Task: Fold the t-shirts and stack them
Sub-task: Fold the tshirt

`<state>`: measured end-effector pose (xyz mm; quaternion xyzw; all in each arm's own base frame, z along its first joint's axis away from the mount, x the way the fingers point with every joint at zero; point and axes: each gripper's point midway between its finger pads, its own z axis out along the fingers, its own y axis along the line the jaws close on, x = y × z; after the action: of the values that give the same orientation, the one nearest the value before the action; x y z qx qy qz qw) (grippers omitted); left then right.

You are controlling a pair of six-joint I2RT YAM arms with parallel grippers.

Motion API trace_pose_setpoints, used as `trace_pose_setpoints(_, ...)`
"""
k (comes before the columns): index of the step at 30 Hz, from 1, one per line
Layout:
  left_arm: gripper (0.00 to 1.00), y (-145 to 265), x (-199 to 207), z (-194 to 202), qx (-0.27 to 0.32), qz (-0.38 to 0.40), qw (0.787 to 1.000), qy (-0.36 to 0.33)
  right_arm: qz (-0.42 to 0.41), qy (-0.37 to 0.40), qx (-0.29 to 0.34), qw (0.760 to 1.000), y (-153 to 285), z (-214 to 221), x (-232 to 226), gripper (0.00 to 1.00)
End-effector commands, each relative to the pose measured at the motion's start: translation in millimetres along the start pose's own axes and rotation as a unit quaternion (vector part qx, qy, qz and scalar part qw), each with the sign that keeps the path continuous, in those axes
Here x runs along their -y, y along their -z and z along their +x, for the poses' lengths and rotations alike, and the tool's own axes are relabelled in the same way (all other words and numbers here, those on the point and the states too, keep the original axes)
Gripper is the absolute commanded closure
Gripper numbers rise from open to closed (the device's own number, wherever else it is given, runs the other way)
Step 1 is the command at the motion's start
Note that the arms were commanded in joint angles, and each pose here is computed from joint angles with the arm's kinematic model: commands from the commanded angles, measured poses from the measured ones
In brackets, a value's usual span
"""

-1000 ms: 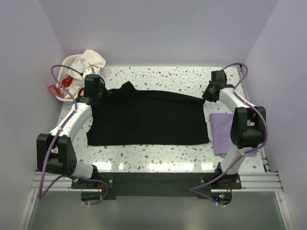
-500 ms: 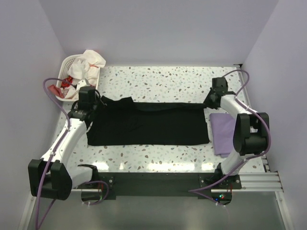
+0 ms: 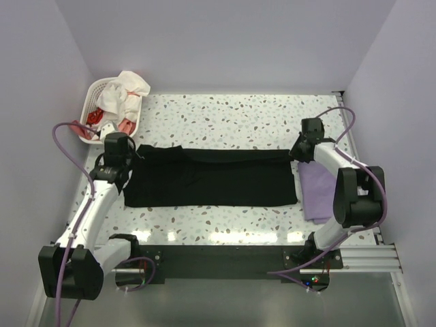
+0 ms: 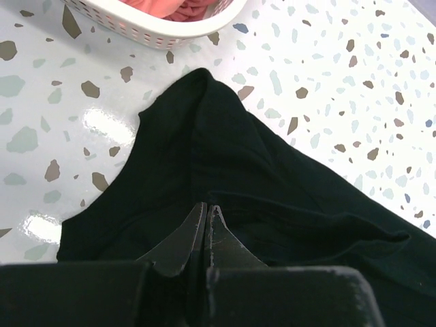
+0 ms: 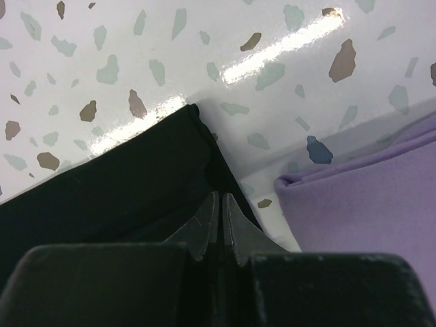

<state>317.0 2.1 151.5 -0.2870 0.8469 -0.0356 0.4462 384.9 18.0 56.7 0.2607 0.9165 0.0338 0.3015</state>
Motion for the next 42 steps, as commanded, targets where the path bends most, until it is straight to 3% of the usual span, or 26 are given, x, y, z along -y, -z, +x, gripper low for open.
trace_pose_setpoints(1,1.00,5.2,-2.9,-10.9,0.018,0.001,1.000,0.000,-0.009,-0.015,0.040,0.999,9.8,-18.5,-2.3,1.00)
trace_pose_setpoints(14,1.00,10.7,-13.3,-10.9,0.024,-0.002,1.000,0.020,-0.024,-0.021,0.035,0.999,13.4,-4.7,-0.1,1.00)
trace_pose_setpoints(24,1.00,5.5,-29.5,17.2,-0.004,-0.006,1.000,0.030,-0.024,-0.025,0.031,0.999,16.7,4.6,4.7,0.99)
trace_pose_setpoints(28,1.00,0.2,-36.0,38.9,-0.026,-0.007,0.999,0.041,-0.035,-0.030,0.037,0.998,23.0,5.5,3.6,0.88)
trace_pose_setpoints(32,1.00,-2.5,-36.5,55.0,-0.043,0.001,0.997,0.057,-0.058,-0.033,0.044,0.997,34.9,3.1,-2.9,0.65)
trace_pose_setpoints(35,1.00,-4.3,-36.9,61.6,-0.048,0.004,0.997,0.065,-0.065,-0.029,0.048,0.996,42.6,2.1,-4.4,0.54)
trace_pose_setpoints(42,1.00,-6.2,-33.6,65.2,-0.054,0.013,0.996,0.072,-0.092,-0.006,0.032,0.995,45.3,15.6,-24.6,0.54)
